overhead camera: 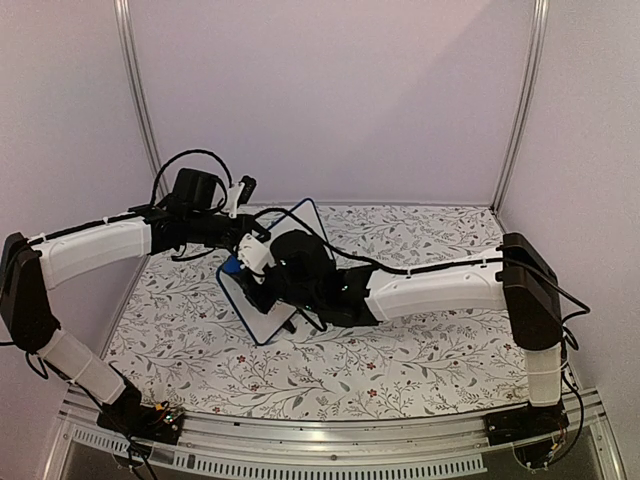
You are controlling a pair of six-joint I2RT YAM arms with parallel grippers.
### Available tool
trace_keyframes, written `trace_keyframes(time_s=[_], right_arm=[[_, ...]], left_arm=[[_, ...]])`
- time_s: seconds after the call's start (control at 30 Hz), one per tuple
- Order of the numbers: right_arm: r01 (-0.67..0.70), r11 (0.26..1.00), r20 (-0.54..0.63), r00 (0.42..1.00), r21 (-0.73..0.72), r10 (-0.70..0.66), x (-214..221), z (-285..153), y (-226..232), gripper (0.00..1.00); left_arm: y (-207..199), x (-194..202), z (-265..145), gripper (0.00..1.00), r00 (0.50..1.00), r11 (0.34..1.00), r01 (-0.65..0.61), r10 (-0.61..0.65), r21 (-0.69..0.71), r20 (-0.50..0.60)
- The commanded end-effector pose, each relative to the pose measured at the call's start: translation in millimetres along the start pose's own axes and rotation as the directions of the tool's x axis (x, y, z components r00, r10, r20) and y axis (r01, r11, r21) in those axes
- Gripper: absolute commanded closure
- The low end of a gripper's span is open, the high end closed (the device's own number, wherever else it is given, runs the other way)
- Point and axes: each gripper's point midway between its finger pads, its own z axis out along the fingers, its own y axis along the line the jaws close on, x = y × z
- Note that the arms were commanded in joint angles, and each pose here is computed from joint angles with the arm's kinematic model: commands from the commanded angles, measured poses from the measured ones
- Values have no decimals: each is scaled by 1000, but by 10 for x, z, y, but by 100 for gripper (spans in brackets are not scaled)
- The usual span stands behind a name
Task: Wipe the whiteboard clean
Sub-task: Erase the center of the board.
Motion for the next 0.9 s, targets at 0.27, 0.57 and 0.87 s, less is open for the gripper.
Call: trace_keyframes(time_s=[0.27, 0.57, 0.87], right_arm=[[-58, 996, -114, 992, -66, 50, 668, 90, 36, 83], [-112, 991, -217, 972, -75, 93, 1276, -23, 61, 83], [-180, 982, -294, 943, -55, 157, 1675, -210, -12, 84]], left_arm=[[-64, 275, 37, 100, 995, 999, 30, -27, 30, -91], [-62, 275, 30, 100, 996, 999, 30, -28, 28, -90], [-70, 271, 26, 100, 996, 999, 30, -27, 31, -88]])
